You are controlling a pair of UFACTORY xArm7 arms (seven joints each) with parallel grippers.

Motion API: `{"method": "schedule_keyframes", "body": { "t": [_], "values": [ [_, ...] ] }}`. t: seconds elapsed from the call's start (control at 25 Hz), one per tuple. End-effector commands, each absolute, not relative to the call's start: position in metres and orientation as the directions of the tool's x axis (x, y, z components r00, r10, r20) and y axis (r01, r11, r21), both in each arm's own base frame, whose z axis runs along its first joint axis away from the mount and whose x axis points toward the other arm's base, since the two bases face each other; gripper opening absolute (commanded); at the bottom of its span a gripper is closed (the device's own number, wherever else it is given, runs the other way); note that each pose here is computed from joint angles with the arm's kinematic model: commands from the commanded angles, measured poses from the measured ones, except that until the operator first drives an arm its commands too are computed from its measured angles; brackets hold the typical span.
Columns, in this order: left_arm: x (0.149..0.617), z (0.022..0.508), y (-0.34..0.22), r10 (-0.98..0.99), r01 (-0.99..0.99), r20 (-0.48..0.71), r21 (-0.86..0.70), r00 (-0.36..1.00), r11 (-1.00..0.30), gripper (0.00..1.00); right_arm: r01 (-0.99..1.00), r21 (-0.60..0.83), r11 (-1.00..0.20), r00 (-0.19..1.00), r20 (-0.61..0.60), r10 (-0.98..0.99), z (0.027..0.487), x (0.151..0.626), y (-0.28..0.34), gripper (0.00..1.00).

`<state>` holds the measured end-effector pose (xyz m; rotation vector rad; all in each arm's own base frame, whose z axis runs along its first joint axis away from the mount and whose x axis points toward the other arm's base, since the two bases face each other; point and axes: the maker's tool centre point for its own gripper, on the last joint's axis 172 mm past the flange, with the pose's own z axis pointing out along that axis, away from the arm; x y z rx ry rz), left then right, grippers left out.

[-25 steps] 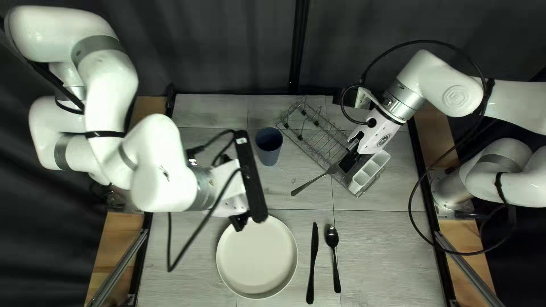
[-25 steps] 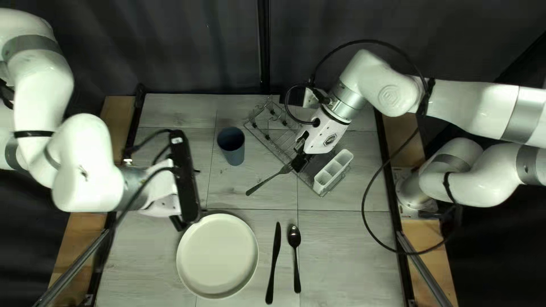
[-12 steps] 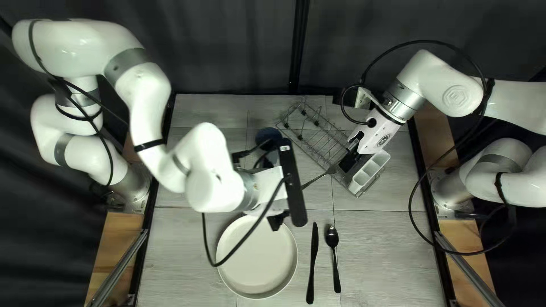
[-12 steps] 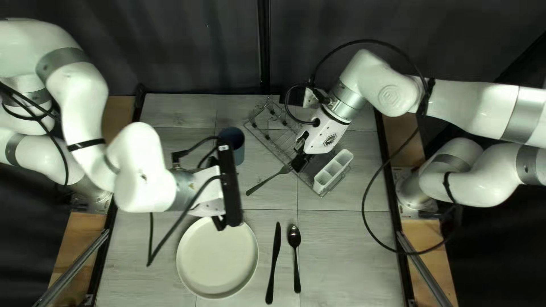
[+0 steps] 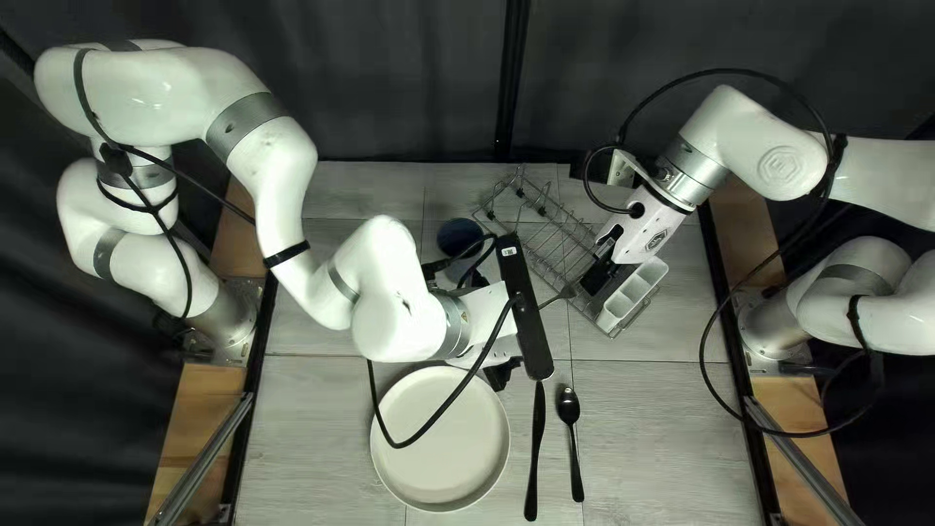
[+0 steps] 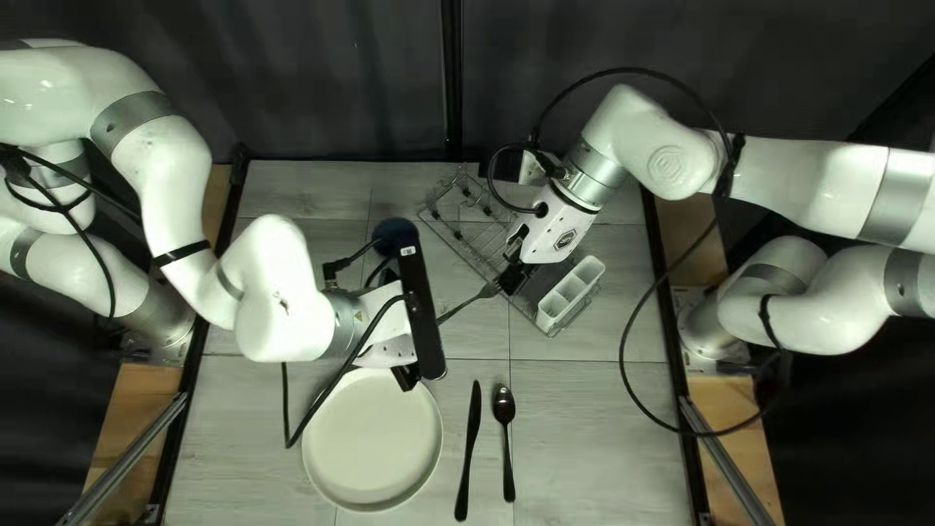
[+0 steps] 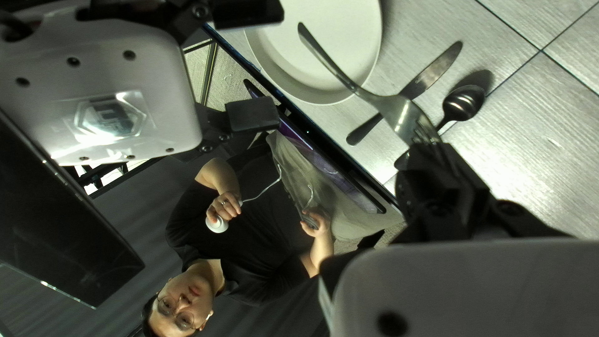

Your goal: Pick up and place plate onto table. Place down one fork to the left of the plate. Place spoon and knife to the right of the plate. Place cup above the knife and spoon

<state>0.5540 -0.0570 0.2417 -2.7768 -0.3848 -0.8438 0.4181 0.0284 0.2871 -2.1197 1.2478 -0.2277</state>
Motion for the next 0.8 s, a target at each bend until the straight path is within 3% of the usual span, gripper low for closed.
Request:
{"method": "schedule_keyframes", "body": {
  "t": [0.04,0.44,0.48,0.6,0.64,0.68,0.72,0.8],
  "values": [
    [0.563,0.236,-0.057,0.212,0.330,0.567,-0.113,0.796,-0.937,1.00,-0.715,-0.617,-0.328,0.530,-0.173,-0.830,0.287,0.418,0.028,0.00],
    [0.575,0.224,-0.046,0.230,0.339,0.559,-0.097,0.797,-0.936,1.00,-0.715,-0.617,-0.328,0.530,-0.173,-0.830,0.287,0.418,0.028,0.00],
    [0.576,0.225,-0.046,0.227,0.333,0.558,-0.095,0.798,-0.938,0.91,-0.715,-0.617,-0.328,0.530,-0.173,-0.830,0.287,0.418,0.028,0.00],
    [0.575,0.224,-0.046,0.226,0.332,0.558,-0.094,0.799,-0.939,0.86,-0.715,-0.617,-0.328,0.530,-0.173,-0.830,0.287,0.418,0.028,0.00],
    [0.575,0.224,-0.046,0.226,0.332,0.558,-0.094,0.799,-0.939,0.76,-0.715,-0.617,-0.328,0.530,-0.173,-0.830,0.287,0.418,0.028,0.00],
    [0.575,0.224,-0.046,0.226,0.332,0.558,-0.094,0.799,-0.939,0.09,-0.715,-0.617,-0.328,0.530,-0.173,-0.830,0.287,0.418,0.028,0.00],
    [0.575,0.224,-0.046,0.226,0.332,0.558,-0.094,0.799,-0.939,0.00,-0.715,-0.617,-0.328,0.530,-0.173,-0.830,0.287,0.418,0.028,0.00],
    [0.575,0.224,-0.046,0.226,0.332,0.558,-0.094,0.799,-0.939,0.00,-0.715,-0.617,-0.328,0.530,-0.173,-0.830,0.287,0.418,0.028,0.00]
  ]
}}
